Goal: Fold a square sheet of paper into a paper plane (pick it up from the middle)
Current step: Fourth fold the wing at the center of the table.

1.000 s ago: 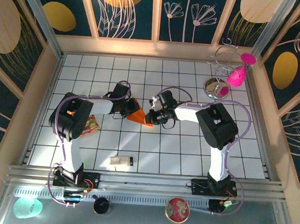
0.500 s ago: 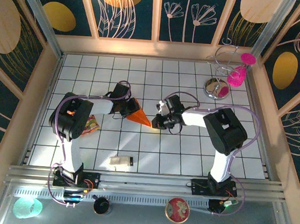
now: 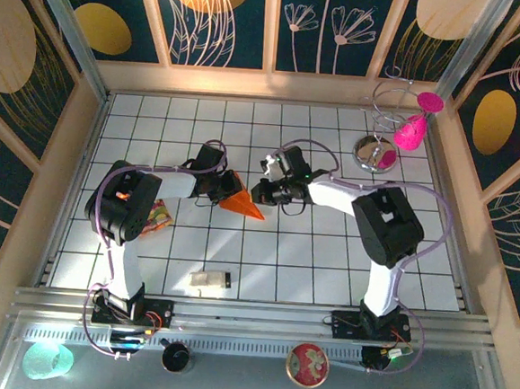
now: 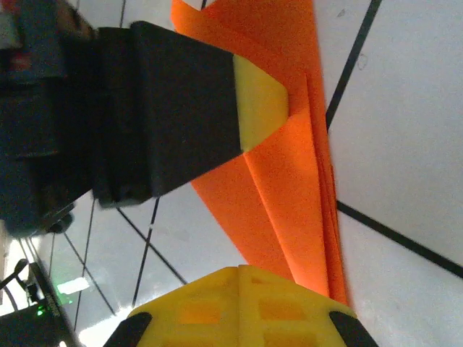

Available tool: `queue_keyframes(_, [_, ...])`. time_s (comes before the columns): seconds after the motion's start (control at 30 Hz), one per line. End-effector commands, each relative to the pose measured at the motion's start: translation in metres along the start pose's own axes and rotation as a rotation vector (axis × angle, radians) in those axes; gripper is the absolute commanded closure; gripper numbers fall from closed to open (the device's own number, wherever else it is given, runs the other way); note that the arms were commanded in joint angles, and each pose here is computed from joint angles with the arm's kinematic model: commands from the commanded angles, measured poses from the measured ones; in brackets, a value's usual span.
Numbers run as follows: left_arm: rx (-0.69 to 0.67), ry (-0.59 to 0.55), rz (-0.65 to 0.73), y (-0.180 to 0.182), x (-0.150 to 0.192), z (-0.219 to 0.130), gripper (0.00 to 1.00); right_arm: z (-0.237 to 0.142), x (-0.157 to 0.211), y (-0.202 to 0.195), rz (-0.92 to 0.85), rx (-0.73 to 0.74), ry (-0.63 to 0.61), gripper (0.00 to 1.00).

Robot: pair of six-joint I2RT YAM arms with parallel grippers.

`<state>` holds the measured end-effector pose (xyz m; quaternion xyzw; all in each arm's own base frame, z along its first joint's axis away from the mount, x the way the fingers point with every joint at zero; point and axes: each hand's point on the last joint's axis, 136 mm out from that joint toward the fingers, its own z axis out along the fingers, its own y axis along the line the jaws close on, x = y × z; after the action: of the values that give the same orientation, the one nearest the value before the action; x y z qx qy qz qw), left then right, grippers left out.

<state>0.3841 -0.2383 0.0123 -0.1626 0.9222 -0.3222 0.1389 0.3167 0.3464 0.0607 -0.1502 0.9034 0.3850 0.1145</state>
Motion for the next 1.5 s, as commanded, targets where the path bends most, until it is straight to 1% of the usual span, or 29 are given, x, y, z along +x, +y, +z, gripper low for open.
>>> queue_keyframes(0.0, [-0.147, 0.038, -0.062, 0.046, 0.013, 0.012, 0.88, 0.015, 0.003, -0.012, 0.029, 0.039, 0.020, 1.00])
queue_keyframes(0.1, [-0.134, 0.036, -0.058, 0.040, 0.011, 0.011, 0.88, 0.020, 0.008, -0.025, 0.045, 0.071, 0.036, 1.00])
queue_keyframes(0.27, [-0.103, 0.030, -0.046, 0.028, 0.006, 0.007, 0.88, 0.026, 0.026, -0.046, 0.081, 0.119, 0.076, 1.00])
queue_keyframes(0.5, [0.020, -0.004, 0.011, -0.013, -0.003, -0.018, 0.87, 0.030, 0.052, -0.069, 0.124, 0.183, 0.143, 1.00])
queue_keyframes(0.6, [0.064, -0.002, 0.028, -0.027, 0.001, -0.027, 0.87, 0.030, 0.058, -0.075, 0.135, 0.203, 0.157, 1.00])
queue_keyframes(0.73, [0.109, 0.030, 0.032, -0.038, 0.016, -0.027, 0.87, 0.030, 0.060, -0.077, 0.145, 0.215, 0.166, 1.00])
queue_keyframes(0.77, [0.101, 0.053, 0.028, -0.032, 0.026, -0.024, 0.87, 0.030, 0.059, -0.078, 0.148, 0.219, 0.166, 1.00])
queue_keyframes(0.87, [0.103, 0.083, 0.027, -0.029, 0.036, -0.016, 0.87, 0.032, 0.061, -0.078, 0.152, 0.222, 0.172, 1.00])
queue_keyframes(1.03, [0.095, 0.097, 0.023, -0.026, 0.036, -0.007, 0.87, 0.031, 0.064, -0.081, 0.155, 0.236, 0.184, 1.00])
queue_keyframes(1.17, [0.066, 0.111, 0.013, -0.016, 0.038, 0.001, 0.88, 0.031, 0.069, -0.086, 0.161, 0.255, 0.197, 1.00])
queue_keyframes(1.37, [-0.066, 0.109, -0.014, 0.020, 0.041, 0.008, 0.88, 0.029, 0.083, -0.101, 0.179, 0.322, 0.231, 1.00])
queue_keyframes(1.47, [-0.104, 0.077, -0.035, 0.034, 0.028, 0.004, 0.88, 0.025, 0.094, -0.113, 0.185, 0.383, 0.261, 1.00])
